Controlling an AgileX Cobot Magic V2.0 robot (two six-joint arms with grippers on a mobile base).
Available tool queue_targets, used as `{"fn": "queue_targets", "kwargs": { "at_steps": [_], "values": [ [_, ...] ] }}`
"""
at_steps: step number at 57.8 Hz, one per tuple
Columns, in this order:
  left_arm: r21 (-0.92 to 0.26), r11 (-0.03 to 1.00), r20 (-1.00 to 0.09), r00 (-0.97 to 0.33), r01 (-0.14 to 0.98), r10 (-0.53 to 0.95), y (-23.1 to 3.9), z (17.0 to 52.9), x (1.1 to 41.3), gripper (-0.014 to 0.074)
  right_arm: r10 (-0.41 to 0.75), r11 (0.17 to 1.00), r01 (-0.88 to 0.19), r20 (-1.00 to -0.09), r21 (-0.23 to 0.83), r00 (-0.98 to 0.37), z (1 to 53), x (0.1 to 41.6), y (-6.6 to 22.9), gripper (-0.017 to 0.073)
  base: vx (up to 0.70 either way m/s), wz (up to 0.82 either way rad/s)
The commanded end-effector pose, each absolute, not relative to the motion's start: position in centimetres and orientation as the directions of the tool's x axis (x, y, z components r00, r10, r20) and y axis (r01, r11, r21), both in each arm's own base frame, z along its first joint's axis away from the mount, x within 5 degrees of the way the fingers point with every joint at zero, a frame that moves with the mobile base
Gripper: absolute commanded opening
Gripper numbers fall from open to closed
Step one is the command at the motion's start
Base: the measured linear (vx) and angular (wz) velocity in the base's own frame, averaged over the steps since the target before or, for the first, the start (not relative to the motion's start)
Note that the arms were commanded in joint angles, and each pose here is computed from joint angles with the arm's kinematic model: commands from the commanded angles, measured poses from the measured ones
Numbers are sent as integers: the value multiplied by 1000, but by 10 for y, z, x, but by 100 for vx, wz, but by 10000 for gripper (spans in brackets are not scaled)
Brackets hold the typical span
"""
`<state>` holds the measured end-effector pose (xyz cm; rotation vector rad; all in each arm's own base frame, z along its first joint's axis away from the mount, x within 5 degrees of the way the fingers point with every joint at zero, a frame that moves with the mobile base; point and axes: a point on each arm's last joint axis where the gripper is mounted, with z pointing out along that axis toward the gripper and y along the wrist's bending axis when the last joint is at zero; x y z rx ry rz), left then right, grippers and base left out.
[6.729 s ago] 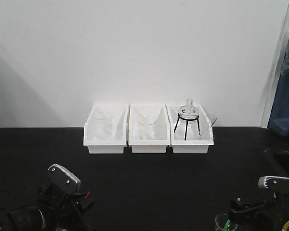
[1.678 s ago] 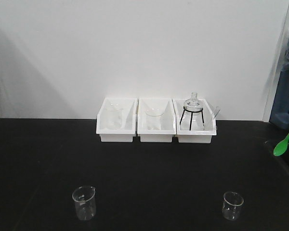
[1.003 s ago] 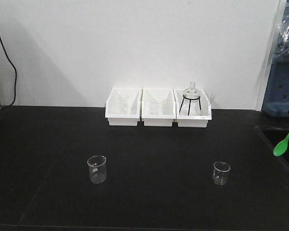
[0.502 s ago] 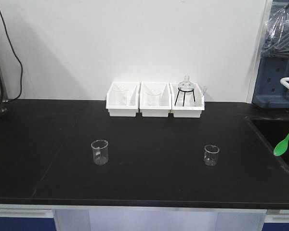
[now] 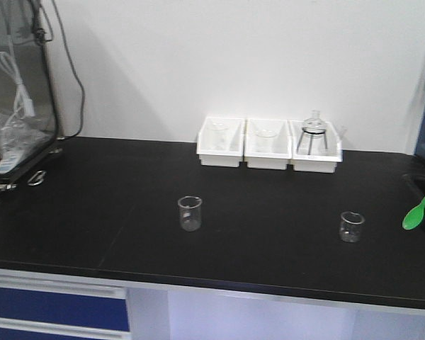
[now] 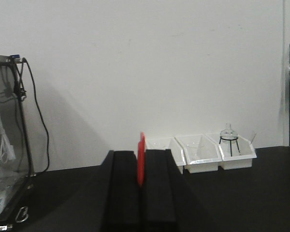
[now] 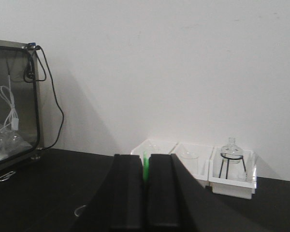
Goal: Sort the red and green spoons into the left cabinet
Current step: 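Drive the base back from the bench and turn away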
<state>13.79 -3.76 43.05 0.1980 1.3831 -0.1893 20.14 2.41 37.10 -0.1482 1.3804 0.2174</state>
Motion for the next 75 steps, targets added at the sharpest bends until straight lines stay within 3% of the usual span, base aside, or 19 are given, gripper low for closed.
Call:
{"fn": "queue_targets", "kwargs": {
  "at_steps": [1, 20, 75],
  "values": [
    [21, 958, -966, 254, 287, -55, -40, 445, 132, -6, 90, 963, -269, -960, 15, 267, 389, 196, 26, -9, -3, 31],
    [20, 958, -967, 250, 285, -54, -40, 445, 132, -6, 90, 963, -269, -960, 15, 267, 389, 196, 26, -9, -2, 46],
    [20, 958, -967, 251, 285, -54, -40, 445, 132, -6, 90, 963, -269, -960, 15, 267, 389, 196, 26, -9, 7, 74]
  ]
}}
